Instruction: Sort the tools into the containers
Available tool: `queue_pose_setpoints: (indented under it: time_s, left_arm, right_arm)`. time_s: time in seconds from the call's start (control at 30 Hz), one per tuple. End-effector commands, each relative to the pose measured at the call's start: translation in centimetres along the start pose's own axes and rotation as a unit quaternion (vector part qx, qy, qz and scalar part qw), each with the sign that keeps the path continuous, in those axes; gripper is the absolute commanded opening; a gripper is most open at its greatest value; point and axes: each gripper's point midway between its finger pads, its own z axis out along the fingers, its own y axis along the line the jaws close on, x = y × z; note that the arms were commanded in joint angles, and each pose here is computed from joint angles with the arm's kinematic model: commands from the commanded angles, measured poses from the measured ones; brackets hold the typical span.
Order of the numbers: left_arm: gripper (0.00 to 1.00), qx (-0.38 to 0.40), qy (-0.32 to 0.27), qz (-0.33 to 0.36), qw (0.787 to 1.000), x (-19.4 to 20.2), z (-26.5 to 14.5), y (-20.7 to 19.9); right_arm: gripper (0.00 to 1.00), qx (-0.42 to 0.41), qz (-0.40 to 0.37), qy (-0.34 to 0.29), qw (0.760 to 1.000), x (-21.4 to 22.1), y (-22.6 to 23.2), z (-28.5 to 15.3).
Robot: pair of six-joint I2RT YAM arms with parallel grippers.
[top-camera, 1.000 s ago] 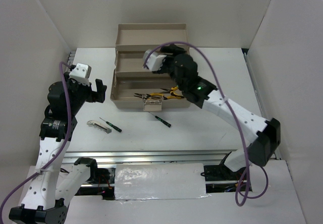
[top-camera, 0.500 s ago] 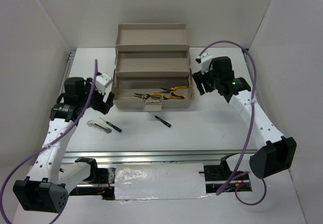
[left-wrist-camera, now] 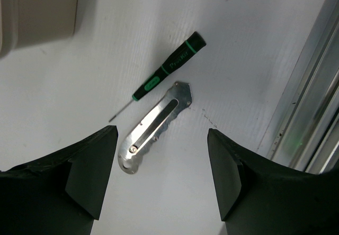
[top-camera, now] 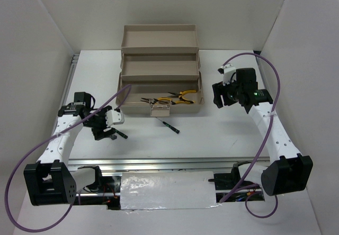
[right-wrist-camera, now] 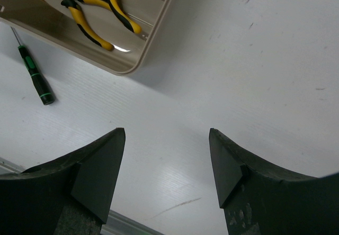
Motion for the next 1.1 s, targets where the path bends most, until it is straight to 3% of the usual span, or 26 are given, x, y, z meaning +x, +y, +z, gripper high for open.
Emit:
queue_pose_setpoints:
  time_s: [0.0, 0.27, 0.43, 0.73, 1.07]
  left_arm:
    - [0.81, 0.021, -0.082, 0.133, 0.988, -3.0, 0.7, -1.2]
    - [0.78, 0.062, -0.088, 0.137, 0.985, -3.2, 4.5, 0.2]
    - [0.75, 0.08, -0.078, 0.182, 0.977, -3.2, 7.0, -0.7]
    - [0.7, 0.124, -0.045, 0.198, 0.971, -1.7, 9.9, -2.4]
    - [0.39, 0.141, -0.007, 0.228, 0.963, -0.6, 10.7, -2.8]
  right_arm:
    - [0.72, -0.019, 0.026, 0.005, 0.999, 0.4, 0.2, 0.3]
    - [0.71, -0.025, 0.052, 0.012, 0.998, 1.3, 0.0, 0.2]
    - [0.71, -0.011, 0.049, 0.011, 0.999, 1.6, -0.5, -0.3]
    - [0.7, -0.007, 0.061, 0.019, 0.998, 2.2, -0.9, -0.1]
    - [0.69, -0.009, 0.056, 0.013, 0.998, 1.6, -0.9, -0.4]
